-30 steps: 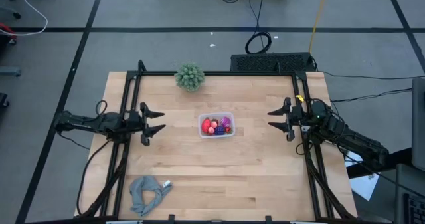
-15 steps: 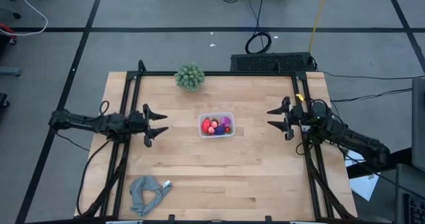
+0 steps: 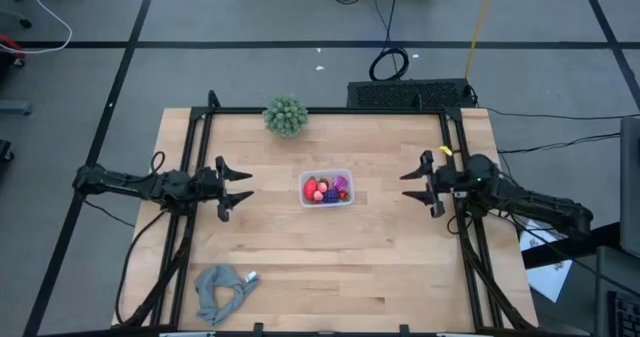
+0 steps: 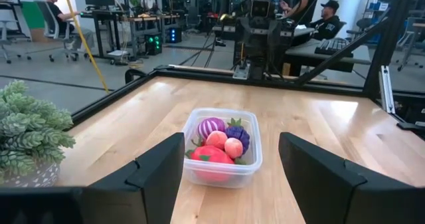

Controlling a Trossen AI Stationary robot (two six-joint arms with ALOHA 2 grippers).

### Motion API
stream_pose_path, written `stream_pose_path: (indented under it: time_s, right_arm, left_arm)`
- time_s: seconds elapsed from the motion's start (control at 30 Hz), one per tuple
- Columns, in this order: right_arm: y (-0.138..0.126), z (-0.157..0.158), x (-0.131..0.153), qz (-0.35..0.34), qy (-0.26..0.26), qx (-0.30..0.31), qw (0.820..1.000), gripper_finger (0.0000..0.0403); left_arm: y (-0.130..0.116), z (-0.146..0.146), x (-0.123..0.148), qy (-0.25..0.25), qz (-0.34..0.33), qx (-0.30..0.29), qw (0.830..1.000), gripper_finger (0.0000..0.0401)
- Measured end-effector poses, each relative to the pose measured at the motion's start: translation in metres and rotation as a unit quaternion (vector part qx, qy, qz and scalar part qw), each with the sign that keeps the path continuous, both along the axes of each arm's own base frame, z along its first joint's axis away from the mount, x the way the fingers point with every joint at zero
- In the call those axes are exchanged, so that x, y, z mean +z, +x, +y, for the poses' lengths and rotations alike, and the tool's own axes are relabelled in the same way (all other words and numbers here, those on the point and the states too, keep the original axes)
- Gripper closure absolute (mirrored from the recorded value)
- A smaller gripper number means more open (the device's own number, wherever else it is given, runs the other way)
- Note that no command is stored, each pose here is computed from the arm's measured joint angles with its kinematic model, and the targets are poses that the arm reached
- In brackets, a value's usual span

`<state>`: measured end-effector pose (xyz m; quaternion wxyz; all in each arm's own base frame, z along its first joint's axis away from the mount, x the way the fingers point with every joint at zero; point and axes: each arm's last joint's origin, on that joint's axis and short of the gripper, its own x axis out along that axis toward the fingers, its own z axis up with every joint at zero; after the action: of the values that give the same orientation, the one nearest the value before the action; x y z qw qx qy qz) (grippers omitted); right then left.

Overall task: Pick and placing Produce into tupperware
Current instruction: Return to Home Position

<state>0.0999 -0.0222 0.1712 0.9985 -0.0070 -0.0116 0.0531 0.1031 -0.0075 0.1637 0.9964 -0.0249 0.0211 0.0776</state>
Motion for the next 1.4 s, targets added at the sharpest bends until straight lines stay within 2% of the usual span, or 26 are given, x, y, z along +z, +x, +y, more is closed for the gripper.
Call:
stream_pose_path:
  time_s: [0.1,0.2,0.37,0.53,0.6,0.73,0.83,1.4]
  right_arm:
    - [-0.001,0.001,0.01,-0.05,-0.002,0.006,0.999,0.0211]
    - [-0.001,0.002,0.015,-0.072,0.005,0.012,0.997,0.0211]
    - [0.0,0.005,0.007,-0.035,0.006,0.045,0.998,0.0211]
    - [0.0,0.007,0.007,-0.035,0.0,0.055,0.998,0.0211]
    - [0.0,0.007,0.008,-0.033,0.017,0.056,0.998,0.0211]
    - [0.0,0.007,0.008,-0.02,0.093,0.06,0.994,0.0211]
    - [0.0,0.007,0.008,-0.015,0.122,0.062,0.99,0.0211]
    - [0.0,0.007,0.008,-0.015,0.124,0.061,0.99,0.0211]
  left_arm:
    - [0.0,0.0,0.0,0.0,0.0,0.0,1.0,0.015]
    - [0.0,0.0,0.0,0.0,0.0,0.0,1.0,0.0151]
    - [0.0,0.0,0.0,0.0,0.0,0.0,1.0,0.015]
    - [0.0,0.0,0.0,0.0,0.0,0.0,1.0,0.015]
    - [0.0,0.0,0.0,0.0,0.0,0.001,1.0,0.015]
    - [0.0,0.0,0.0,0.0,0.0,0.001,1.0,0.015]
    - [0.0,0.0,0.0,0.0,0.0,0.001,1.0,0.015]
    - [0.0,0.0,0.0,0.001,0.0,0.001,1.0,0.015]
